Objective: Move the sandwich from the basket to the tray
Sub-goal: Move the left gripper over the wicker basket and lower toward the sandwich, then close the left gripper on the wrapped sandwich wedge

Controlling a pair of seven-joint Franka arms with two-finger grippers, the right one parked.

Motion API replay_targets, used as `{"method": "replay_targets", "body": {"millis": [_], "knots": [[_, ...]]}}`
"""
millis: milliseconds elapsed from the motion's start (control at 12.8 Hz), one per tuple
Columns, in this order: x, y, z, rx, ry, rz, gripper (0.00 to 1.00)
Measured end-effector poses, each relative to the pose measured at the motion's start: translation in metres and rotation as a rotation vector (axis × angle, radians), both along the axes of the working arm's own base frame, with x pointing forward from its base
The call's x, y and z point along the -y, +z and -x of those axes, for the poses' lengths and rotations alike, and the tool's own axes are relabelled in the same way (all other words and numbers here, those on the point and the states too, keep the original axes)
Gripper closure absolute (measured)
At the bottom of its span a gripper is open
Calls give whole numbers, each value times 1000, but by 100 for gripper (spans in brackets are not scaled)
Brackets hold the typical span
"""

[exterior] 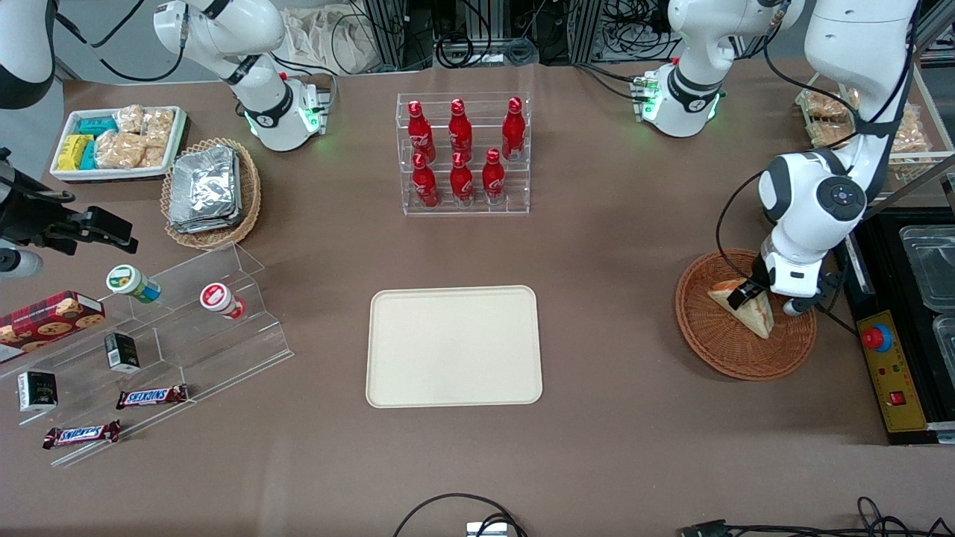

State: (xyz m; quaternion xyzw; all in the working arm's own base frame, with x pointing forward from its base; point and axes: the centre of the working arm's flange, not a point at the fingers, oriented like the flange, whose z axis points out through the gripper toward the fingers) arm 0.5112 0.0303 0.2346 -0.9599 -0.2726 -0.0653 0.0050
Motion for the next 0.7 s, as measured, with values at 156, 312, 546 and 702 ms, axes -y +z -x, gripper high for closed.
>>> {"method": "replay_targets", "body": {"millis": [156, 312, 546, 702], "knots": [[0, 1, 0, 1, -16, -2, 51], [0, 4, -2, 5, -56, -7, 63], [0, 23, -7, 5, -210, -28, 79], [0, 49, -10, 4, -362, -48, 80]]}}
